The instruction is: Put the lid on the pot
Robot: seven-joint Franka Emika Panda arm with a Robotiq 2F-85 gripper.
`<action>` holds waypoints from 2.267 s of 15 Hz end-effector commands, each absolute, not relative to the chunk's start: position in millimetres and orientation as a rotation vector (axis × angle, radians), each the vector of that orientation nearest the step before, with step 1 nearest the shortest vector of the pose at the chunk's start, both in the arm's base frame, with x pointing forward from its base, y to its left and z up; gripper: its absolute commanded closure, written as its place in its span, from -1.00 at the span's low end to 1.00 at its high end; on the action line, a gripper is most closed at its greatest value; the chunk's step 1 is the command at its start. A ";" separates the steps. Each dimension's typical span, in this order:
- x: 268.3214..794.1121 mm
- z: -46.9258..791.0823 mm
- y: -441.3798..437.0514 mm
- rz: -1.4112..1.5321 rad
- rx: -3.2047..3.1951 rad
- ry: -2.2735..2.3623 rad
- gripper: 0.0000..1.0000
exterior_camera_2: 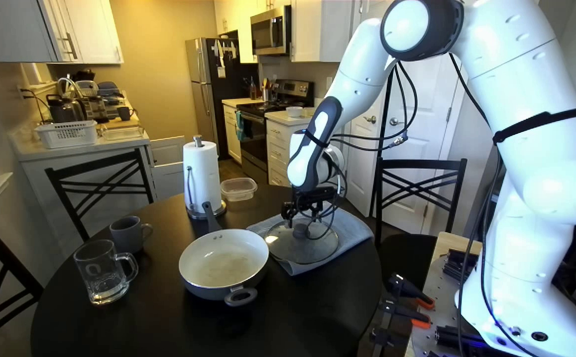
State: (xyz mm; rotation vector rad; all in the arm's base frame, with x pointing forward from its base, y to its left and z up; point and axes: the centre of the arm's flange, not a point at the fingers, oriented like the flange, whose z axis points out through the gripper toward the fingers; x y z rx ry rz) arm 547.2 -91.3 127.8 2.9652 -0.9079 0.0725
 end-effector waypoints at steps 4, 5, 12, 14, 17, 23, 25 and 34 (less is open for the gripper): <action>541.4 103.9 -89.1 0.081 3.019 -0.833 -1.00; 541.3 103.0 -87.4 0.088 3.033 -0.821 -1.00; 542.6 102.8 -77.3 0.109 3.071 -0.783 -1.00; 542.8 103.1 -78.6 0.118 3.060 -0.792 -1.00; 542.4 102.8 -81.3 0.119 3.045 -0.812 -1.00; 537.2 103.6 -87.0 0.052 3.012 -0.847 0.06; 536.6 108.8 -86.2 0.042 2.996 -0.856 0.27; 536.9 109.0 -81.8 0.011 2.966 -0.844 -0.71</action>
